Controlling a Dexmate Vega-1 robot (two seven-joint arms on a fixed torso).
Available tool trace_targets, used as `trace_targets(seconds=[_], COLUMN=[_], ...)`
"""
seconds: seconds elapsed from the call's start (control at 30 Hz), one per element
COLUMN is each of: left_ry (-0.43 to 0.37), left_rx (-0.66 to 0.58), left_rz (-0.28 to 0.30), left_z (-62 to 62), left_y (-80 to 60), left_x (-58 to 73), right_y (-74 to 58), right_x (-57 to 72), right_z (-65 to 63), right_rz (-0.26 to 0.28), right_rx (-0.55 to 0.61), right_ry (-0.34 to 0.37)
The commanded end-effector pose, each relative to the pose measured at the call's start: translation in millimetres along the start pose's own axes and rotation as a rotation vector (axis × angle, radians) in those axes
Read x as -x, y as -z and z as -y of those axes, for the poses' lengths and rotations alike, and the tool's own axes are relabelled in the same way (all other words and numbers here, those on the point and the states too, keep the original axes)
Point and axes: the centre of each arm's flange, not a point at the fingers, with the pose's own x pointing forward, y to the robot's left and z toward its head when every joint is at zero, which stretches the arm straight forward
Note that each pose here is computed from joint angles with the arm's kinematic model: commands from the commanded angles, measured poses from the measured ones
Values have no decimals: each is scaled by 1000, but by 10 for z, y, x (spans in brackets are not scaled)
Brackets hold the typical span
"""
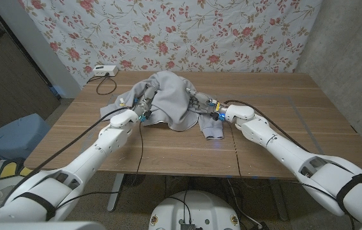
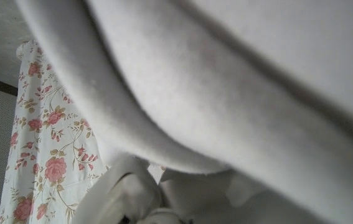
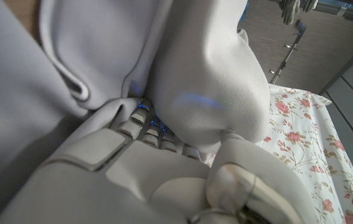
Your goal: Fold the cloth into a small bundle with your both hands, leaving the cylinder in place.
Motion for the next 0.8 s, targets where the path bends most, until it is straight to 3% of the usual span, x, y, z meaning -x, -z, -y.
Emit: trace_targets(seconds=[0.03,0.07,0.17,0.3,0.53,0.8], left_ry=[-35,-36,-35,-33,-123,-287], left_rx=[58,58,60,13,-77,-269], left_rz=[139,140,137,136,154,192], left_z=[833,835,990,1047,972,916], left_y=[113,113,139,96,-89,-462], left_x=[-229,-229,-270,-274,-164,44], right_y=[-6,-6,-22,-12,-71,-287], right_x=[25,25,37,51,49,-35], right_z=[-9,-9,-16,-27,-23,-23], right_rz=[135,136,150,148,171,200], right_rx=[26,28,57,54,64,100], right_ry=[192,193,193,184,154,84])
